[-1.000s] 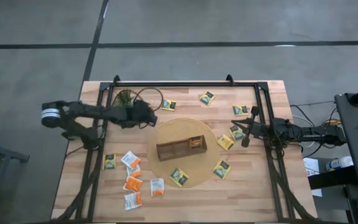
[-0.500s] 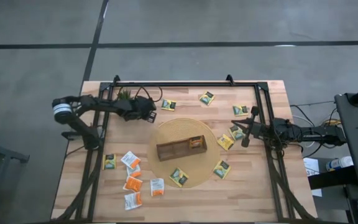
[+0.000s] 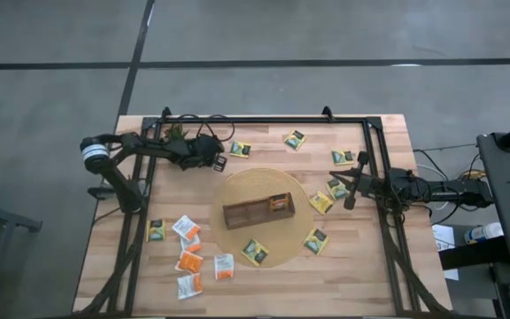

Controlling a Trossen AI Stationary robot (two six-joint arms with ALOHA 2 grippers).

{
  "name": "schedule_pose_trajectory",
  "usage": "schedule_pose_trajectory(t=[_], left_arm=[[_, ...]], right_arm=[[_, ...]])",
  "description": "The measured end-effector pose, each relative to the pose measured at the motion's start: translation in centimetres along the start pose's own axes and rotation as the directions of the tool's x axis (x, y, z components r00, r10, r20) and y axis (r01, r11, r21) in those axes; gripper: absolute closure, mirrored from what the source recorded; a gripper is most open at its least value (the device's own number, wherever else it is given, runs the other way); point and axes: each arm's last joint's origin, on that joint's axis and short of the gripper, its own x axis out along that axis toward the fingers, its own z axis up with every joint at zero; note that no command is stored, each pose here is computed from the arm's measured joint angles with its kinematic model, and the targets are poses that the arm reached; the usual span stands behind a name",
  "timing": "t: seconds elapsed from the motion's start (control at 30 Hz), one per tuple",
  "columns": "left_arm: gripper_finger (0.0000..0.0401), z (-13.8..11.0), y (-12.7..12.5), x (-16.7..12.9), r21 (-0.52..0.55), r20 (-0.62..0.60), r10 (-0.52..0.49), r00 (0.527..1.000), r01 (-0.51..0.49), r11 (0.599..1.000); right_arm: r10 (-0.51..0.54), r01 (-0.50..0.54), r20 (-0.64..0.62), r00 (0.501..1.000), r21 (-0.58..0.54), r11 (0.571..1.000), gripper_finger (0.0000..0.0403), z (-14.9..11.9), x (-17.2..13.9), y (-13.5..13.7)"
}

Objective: Pick & Place Tea
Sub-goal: Put the orange tea bag into the right section of the wooden organizer

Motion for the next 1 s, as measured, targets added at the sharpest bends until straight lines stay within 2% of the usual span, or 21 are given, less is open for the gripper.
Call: schedule_pose_trajectory(t=[0.07, 0.23, 0.33, 0.43, 0.57, 0.73, 1.0], left_arm=[[0.0382, 0.0, 0.0, 0.0, 0.011, 0.001, -0.008, 1.0, 0.008, 1.0], [0.0394, 0.3, -0.1, -1.1, 0.012, 0.027, -0.049, 0.998, 0.049, 0.999], [0.0396, 0.5, -0.4, -2.8, 0.022, 0.093, -0.067, 0.993, 0.065, 0.998], [0.0398, -0.2, -0.8, -4.9, 0.079, 0.145, -0.083, 0.986, 0.072, 0.994], [0.0398, -0.2, -1.6, -9.0, 0.102, 0.331, -0.132, 0.934, 0.104, 0.989], [0.0399, -1.3, -2.0, -13.3, 0.127, 0.483, -0.186, 0.856, 0.141, 0.982], [0.0399, -3.0, -1.9, -17.3, 0.153, 0.639, -0.177, 0.748, 0.102, 0.983]], right_arm=[[0.0, 0.0, 0.0, 1.0, 0.0, 1.0, 0.0394, 0.0, 0.0, 0.0], [0.0, 0.0, 0.0, 1.0, 0.0, 1.0, 0.0394, 0.0, 0.0, 0.0], [0.0, 0.0, 0.0, 1.0, 0.0, 1.0, 0.0394, 0.0, 0.0, 0.0], [0.0, 0.0, 0.0, 1.0, 0.0, 1.0, 0.0394, 0.0, 0.0, 0.0], [-0.001, 0.001, -0.001, 1.0, 0.0, 1.0, 0.0394, 0.0, 0.0, 0.0], [-0.001, 0.001, 0.0, 1.0, -0.001, 1.0, 0.0394, 0.0, 0.0, 0.0], [-0.001, 0.001, -0.001, 1.0, -0.001, 1.0, 0.0394, 0.0, 0.0, 0.0]])
